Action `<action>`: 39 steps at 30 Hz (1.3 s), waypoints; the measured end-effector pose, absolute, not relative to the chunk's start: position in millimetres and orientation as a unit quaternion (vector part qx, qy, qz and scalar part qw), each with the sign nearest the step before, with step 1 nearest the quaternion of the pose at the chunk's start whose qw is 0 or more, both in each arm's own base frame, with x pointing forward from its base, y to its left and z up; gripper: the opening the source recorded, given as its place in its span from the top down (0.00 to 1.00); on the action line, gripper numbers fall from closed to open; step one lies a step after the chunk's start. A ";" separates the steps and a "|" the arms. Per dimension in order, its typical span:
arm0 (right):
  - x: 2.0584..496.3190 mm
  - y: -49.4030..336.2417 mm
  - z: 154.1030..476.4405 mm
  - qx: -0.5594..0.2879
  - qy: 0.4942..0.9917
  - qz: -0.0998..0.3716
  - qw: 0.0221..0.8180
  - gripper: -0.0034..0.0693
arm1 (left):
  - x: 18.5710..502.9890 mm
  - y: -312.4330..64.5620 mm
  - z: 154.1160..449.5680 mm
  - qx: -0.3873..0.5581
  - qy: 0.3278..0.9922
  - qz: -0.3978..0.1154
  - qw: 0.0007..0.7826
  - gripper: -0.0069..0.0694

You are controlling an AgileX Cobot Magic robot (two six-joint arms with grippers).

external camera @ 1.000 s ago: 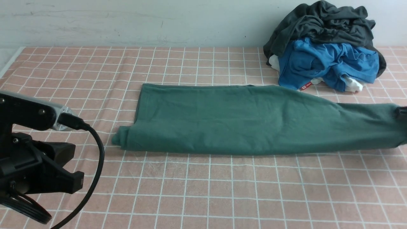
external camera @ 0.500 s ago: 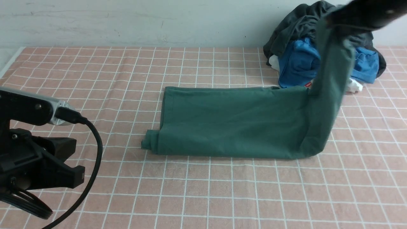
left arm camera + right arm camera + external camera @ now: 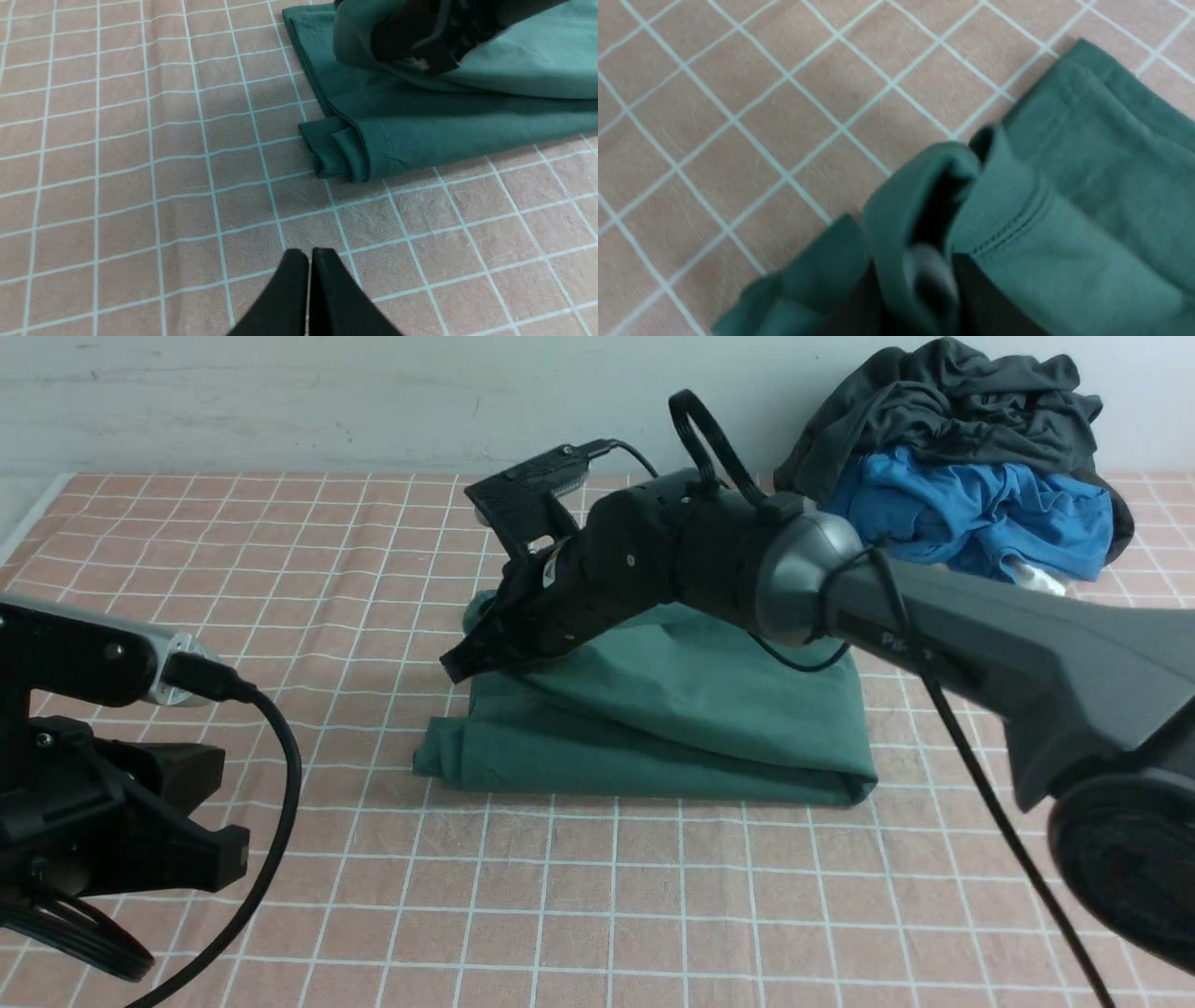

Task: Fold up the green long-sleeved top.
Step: Use the right arm to drag the right edge of the fabric to the left and folds it over the left edge

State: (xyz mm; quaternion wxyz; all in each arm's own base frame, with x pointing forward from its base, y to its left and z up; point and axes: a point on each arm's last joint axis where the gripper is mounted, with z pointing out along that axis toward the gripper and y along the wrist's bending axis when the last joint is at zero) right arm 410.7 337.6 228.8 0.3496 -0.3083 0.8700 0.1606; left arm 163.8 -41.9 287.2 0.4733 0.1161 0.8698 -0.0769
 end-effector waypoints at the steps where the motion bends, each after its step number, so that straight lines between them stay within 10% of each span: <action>1: 411.8 339.1 234.8 -0.308 0.870 0.162 0.349 0.62 | 163.6 -41.9 286.9 0.116 0.871 -0.077 0.471 0.91; 9: 405.4 334.3 260.5 -0.324 0.885 0.143 0.303 0.45 | 162.5 -42.1 285.6 0.117 0.875 -0.079 0.463 0.91; 21: 410.2 361.8 165.5 -0.302 0.908 0.183 0.223 0.94 | 161.9 -44.6 286.0 0.095 0.876 -0.107 0.460 0.91; 33: 392.0 355.6 289.6 -0.365 0.860 0.151 0.323 0.92 | 128.4 -37.3 315.3 0.116 0.824 -0.101 0.546 0.91; 39: 389.3 360.3 278.2 -0.365 0.869 0.167 0.290 0.72 | 110.4 -33.4 317.0 0.116 0.805 -0.103 0.573 0.91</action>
